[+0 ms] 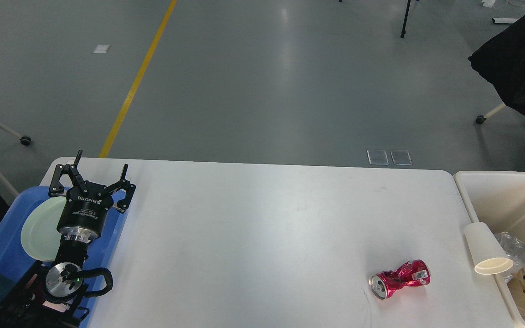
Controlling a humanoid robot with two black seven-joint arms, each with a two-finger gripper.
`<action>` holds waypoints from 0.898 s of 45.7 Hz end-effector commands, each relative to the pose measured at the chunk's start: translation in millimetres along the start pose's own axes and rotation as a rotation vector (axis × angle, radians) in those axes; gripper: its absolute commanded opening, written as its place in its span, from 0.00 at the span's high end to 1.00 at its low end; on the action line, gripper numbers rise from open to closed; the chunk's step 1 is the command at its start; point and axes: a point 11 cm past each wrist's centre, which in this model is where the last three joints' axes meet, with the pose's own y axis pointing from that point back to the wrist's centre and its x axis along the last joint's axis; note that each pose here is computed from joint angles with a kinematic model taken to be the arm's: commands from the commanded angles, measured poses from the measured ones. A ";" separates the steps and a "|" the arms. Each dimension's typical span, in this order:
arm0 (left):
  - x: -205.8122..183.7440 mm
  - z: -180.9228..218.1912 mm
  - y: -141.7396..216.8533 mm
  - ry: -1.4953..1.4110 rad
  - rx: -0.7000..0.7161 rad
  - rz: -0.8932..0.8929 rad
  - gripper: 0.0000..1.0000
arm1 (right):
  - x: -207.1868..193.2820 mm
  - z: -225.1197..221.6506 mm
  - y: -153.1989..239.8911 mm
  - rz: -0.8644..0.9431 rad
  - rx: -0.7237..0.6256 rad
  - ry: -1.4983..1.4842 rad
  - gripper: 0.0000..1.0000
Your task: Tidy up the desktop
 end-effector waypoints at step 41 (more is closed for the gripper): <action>0.1 0.0 0.1 0.000 0.000 0.000 0.04 | 126.1 -77.5 82.7 -0.215 0.161 0.036 0.00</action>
